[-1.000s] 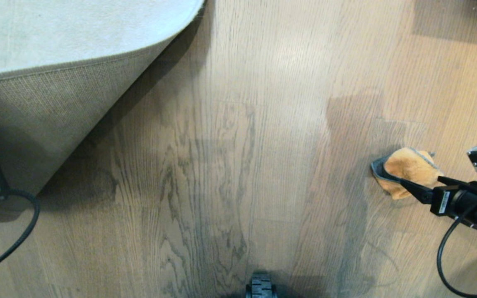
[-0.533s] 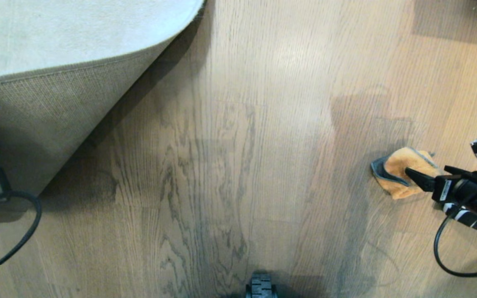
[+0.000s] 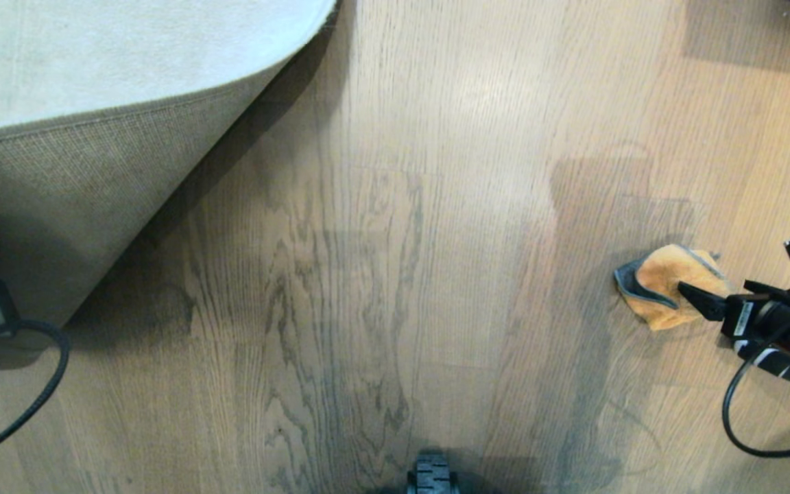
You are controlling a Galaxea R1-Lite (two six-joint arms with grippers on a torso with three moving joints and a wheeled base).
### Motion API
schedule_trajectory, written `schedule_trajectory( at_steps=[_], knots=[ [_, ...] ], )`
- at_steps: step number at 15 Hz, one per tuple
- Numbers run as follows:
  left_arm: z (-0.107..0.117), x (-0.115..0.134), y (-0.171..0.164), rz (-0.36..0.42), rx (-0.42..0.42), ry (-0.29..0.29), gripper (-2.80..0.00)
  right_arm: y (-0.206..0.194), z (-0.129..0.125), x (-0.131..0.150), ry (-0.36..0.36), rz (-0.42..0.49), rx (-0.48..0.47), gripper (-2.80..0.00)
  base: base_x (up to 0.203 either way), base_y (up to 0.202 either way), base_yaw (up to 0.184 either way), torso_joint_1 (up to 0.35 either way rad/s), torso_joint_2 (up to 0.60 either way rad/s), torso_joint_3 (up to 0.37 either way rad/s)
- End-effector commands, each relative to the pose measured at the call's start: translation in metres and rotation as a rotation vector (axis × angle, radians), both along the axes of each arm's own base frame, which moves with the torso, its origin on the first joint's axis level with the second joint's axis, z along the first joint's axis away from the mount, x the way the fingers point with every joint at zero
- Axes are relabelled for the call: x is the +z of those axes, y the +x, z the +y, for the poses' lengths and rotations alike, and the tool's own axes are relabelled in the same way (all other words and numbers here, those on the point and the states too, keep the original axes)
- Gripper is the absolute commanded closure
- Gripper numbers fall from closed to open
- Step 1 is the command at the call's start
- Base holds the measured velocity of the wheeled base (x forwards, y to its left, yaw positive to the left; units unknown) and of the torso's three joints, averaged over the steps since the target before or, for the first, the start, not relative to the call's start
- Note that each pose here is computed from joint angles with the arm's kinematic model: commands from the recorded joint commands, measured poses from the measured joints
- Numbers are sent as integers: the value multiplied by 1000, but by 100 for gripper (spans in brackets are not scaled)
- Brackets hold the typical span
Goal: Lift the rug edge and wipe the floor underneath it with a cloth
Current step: Pick up the rag
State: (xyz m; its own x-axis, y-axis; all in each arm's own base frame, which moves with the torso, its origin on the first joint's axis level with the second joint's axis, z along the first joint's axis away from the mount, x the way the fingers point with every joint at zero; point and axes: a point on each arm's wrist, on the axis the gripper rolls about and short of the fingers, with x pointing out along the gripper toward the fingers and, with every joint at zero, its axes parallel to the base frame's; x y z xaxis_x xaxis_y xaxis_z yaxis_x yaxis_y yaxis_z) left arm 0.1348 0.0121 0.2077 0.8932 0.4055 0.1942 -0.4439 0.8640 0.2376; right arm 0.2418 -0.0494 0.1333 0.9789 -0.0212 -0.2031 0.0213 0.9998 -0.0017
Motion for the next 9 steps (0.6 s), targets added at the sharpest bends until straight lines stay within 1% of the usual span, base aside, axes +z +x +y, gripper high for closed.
schedule_trajectory(
  at_steps=[1, 3, 6, 9],
  knots=[
    [0, 0, 0, -5, 4, 1, 0, 5, -1, -6, 4, 13, 1, -280, 0, 0, 0, 0, 0, 0],
    [0, 0, 0, -2, 3, 1, 0, 12, -3, -11, 3, -1, 1, -280, 0, 0, 0, 0, 0, 0],
    [0, 0, 0, 1, 0, 2, 0, 18, -4, -19, 5, 4, 0, -280, 0, 0, 0, 0, 0, 0],
    [0, -1, 1, 3, 0, 2, 0, 20, -4, -19, 4, -7, 2, -280, 0, 0, 0, 0, 0, 0]
  ],
)
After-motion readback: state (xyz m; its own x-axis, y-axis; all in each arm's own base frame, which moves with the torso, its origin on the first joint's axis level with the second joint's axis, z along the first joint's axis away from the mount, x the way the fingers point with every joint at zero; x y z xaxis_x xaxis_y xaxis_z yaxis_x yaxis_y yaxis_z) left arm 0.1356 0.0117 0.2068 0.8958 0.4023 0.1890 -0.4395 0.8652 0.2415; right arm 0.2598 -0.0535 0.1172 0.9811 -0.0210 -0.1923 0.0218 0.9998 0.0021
